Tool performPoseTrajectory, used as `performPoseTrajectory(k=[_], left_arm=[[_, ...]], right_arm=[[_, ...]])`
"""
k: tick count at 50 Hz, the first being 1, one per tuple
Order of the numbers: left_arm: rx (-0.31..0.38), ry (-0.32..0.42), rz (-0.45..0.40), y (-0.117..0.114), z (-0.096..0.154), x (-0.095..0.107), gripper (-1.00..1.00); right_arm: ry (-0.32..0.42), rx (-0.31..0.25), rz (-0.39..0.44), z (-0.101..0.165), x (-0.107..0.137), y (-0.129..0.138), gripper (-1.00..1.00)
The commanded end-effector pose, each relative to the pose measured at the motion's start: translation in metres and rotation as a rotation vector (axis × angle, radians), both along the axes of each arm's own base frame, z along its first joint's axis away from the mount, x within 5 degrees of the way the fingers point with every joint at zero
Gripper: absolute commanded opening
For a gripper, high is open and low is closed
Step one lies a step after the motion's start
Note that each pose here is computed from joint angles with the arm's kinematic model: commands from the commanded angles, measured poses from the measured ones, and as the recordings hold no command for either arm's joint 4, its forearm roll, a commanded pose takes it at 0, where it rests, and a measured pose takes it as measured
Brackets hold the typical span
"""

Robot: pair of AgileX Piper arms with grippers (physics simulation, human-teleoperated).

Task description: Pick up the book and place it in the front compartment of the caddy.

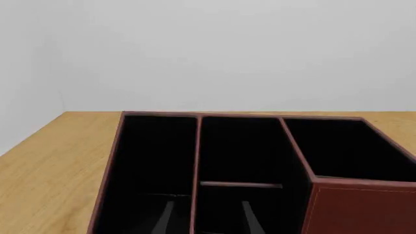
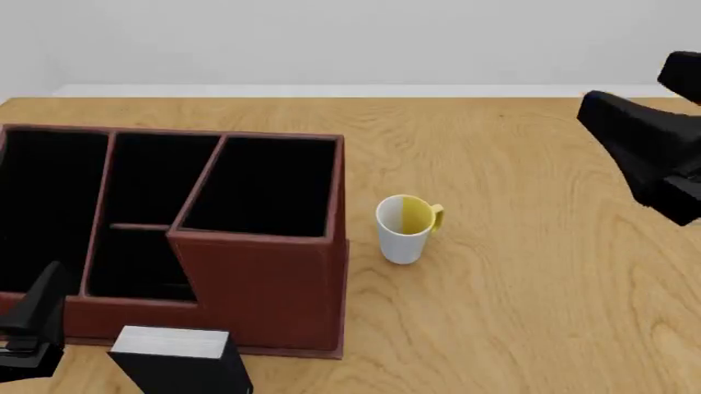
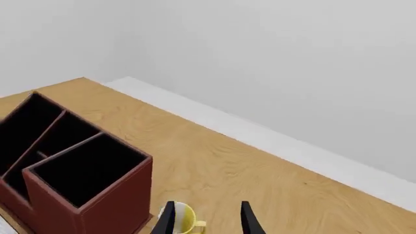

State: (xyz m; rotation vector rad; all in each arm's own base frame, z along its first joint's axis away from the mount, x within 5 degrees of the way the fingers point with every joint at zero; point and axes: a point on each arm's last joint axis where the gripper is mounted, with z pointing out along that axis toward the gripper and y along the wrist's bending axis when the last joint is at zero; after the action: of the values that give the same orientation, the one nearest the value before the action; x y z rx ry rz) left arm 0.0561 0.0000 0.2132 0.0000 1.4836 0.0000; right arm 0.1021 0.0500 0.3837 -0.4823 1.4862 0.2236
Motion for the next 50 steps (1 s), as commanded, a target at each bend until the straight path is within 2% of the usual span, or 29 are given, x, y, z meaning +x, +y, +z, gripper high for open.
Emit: performPoseTrajectory(k=[1,5,6,7,9,17,19,20,27,32,34,37,50], left_arm=[[0.0,0.0,0.0,0.0,0.0,0.0,1.0],[0.0,0.0,0.0,0.0,0.0,0.0,1.0],[0.0,0.0,0.0,0.0,0.0,0.0,1.0],[0.0,0.0,0.0,0.0,0.0,0.0,1.0],[0.0,0.0,0.0,0.0,0.0,0.0,1.0],[0.0,0.0,0.0,0.0,0.0,0.0,1.0],[0.0,0.0,0.0,0.0,0.0,0.0,1.0],[0.0,0.0,0.0,0.0,0.0,0.0,1.0],[0.0,0.0,0.0,0.0,0.0,0.0,1.0],[0.0,0.0,0.0,0.0,0.0,0.0,1.0],[0.0,0.0,0.0,0.0,0.0,0.0,1.0],[0.0,0.0,0.0,0.0,0.0,0.0,1.0],[0.0,0.0,0.0,0.0,0.0,0.0,1.0]], right_arm=[[0.091,-0.014,0.123,0.041,0.034,0.039,1.0],[0.114,-0.032,0.161,0.045,0.042,0.053,1.0],[0.145,-0.007,0.171,0.048,0.045,0.058,1.0],[0.155,-0.015,0.181,0.049,0.048,0.062,1.0],[0.142,-0.047,0.21,0.051,0.047,0.068,1.0],[0.218,-0.048,0.312,0.065,0.051,0.101,1.0],[0.217,-0.063,0.339,0.067,0.05,0.108,1.0],[0.25,-0.053,0.362,0.068,0.05,0.117,1.0],[0.29,-0.09,0.446,0.073,0.049,0.148,1.0],[0.308,-0.132,0.498,0.068,0.046,0.168,1.0],[0.348,-0.122,0.508,0.065,0.045,0.175,1.0],[0.363,-0.144,0.539,0.06,0.04,0.184,1.0],[0.445,-0.228,0.617,0.045,0.03,0.223,1.0]])
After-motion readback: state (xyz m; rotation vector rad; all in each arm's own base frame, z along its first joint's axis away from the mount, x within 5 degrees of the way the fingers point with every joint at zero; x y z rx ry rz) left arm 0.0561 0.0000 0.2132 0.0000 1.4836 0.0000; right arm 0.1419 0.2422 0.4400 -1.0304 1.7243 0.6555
